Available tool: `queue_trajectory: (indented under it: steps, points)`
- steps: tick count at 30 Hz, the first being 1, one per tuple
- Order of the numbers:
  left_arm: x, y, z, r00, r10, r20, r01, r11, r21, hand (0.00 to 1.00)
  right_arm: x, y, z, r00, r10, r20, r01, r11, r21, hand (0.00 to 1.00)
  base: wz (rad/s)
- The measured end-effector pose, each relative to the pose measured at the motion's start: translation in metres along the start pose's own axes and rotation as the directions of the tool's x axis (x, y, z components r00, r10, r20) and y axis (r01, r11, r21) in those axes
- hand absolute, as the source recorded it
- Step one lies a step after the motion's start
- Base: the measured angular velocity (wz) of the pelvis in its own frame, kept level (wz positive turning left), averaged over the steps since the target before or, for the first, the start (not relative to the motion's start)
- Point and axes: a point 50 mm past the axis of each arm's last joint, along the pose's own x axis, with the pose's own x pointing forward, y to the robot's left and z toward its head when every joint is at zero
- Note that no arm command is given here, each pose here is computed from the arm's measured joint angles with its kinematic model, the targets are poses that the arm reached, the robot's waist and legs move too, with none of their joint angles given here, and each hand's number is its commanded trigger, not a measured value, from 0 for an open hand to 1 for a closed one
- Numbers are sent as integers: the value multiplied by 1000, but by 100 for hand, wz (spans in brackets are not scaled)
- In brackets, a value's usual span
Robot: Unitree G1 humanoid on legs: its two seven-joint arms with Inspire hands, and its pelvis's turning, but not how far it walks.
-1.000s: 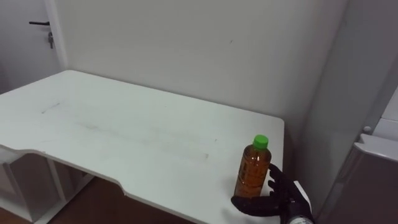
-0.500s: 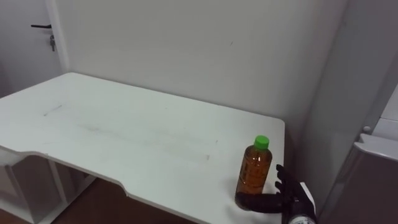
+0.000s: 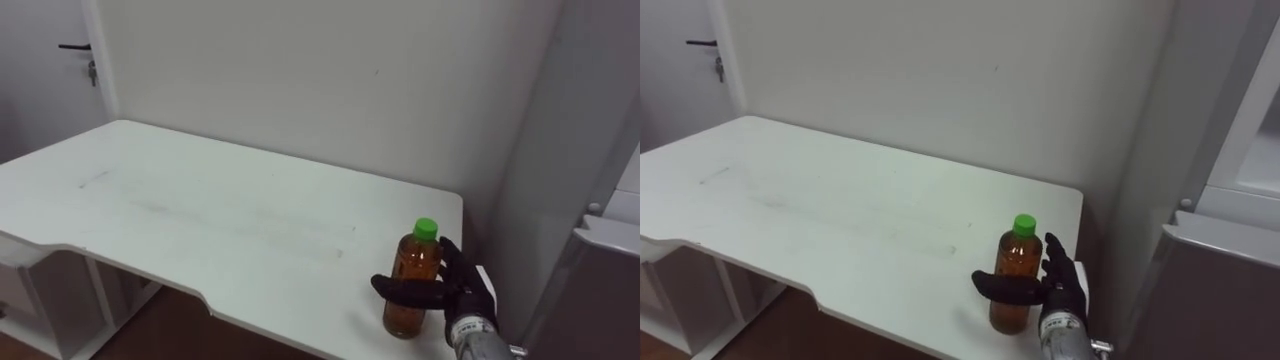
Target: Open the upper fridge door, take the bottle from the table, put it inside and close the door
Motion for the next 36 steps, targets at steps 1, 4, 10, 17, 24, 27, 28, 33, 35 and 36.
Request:
queue_trajectory:
  steps: [1, 4, 10, 17, 24, 27, 28, 33, 35, 36]
  points:
    - [0, 0, 0, 1000, 0, -1, 0, 1000, 0, 0, 0, 0, 0, 1000, -3, 0, 3, 1000, 0, 0, 6]
    - [0, 0, 0, 1000, 0, 0, 0, 1000, 0, 0, 0, 0, 0, 1000, -8, 1, 8, 1000, 0, 0, 4]
    - [0, -1, 0, 1000, -11, 0, 11, 1000, 0, 0, 0, -1, 1, 1000, -21, 2, 21, 1000, 1, 0, 2]
    - [0, -2, -2, 1000, -13, -5, 13, 1000, 1, 0, 0, -1, 2, 1000, -22, 5, 22, 1000, 4, 0, 0]
    - [-1, -2, -3, 1000, -14, -6, 14, 1000, 1, 0, -1, 1, 6, 999, -25, 20, 25, 1000, 18, 0, 1]
    - [-1, -2, -3, 1000, -14, -6, 14, 1000, 1, 0, -1, 0, 6, 999, -40, 19, 39, 999, 21, 0, 6]
    - [0, -2, -3, 1000, -14, -6, 14, 1000, 1, 0, -1, 0, 6, 999, -49, 19, 49, 999, 20, 0, 11]
    - [0, 1, -1, 1000, -6, 6, 6, 1000, 0, 0, 2, -11, 5, 996, -93, 13, 93, 996, 4, 0, 16]
    - [1, 3, -1, 1000, 1, 16, -1, 1000, 2, 0, 4, -19, 1, 993, -117, -15, 117, 993, 17, 0, 11]
    - [1, 5, 0, 1000, 6, 22, -6, 1000, 2, 0, 4, -20, 0, 992, -124, -24, 124, 992, 23, 0, 0]
